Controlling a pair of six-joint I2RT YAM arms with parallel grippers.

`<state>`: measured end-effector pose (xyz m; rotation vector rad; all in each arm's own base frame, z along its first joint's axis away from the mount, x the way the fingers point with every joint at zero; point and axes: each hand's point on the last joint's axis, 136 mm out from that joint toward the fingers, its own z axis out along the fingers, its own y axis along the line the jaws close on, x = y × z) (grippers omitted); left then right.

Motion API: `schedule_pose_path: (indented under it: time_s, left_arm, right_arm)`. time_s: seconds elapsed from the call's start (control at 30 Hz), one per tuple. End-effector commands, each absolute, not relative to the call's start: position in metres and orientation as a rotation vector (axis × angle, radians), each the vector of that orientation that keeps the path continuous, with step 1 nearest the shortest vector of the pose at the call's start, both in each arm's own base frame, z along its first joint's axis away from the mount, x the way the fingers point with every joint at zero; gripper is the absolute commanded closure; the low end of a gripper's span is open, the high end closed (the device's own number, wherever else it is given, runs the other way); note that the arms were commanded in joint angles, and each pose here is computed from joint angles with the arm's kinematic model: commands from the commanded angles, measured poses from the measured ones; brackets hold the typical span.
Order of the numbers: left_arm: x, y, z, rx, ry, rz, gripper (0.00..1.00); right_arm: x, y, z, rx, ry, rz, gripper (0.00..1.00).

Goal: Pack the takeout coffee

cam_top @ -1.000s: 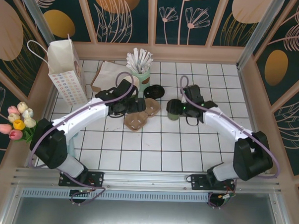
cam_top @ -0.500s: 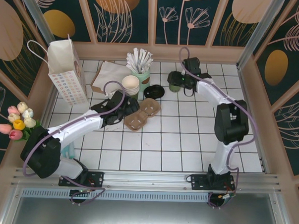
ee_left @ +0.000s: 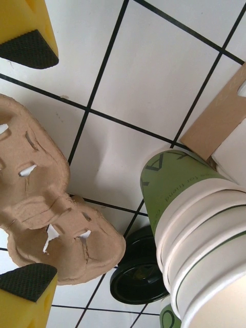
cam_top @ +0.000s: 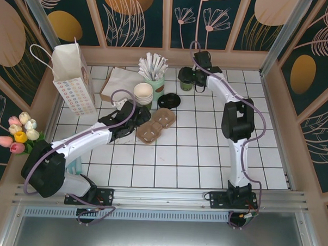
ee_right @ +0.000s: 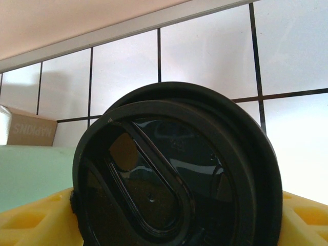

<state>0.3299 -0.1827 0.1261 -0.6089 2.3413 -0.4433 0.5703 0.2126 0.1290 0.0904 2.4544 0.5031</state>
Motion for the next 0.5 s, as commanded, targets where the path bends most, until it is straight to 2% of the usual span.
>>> schedule_pose_path:
  time_s: [0.0, 0.17, 0.47]
  left_arm:
    - [0.330, -0.177, 0.133, -0.640, 2.297, -0.447, 0.01]
    - [0.327, -0.173, 0.132, -0.659, 2.286, -0.450, 0.01]
    - [0.328, -0.173, 0.140, -0.663, 2.266, -0.464, 0.01]
  right_arm:
    - [0.569, 0.210, 0.119, 0.119, 2.505, 0.512, 0.23]
    - [0.569, 0.210, 0.116, 0.143, 2.519, 0.515, 0.16]
    - [0.573, 0.210, 0.142, 0.120, 2.479, 0.507, 0.07]
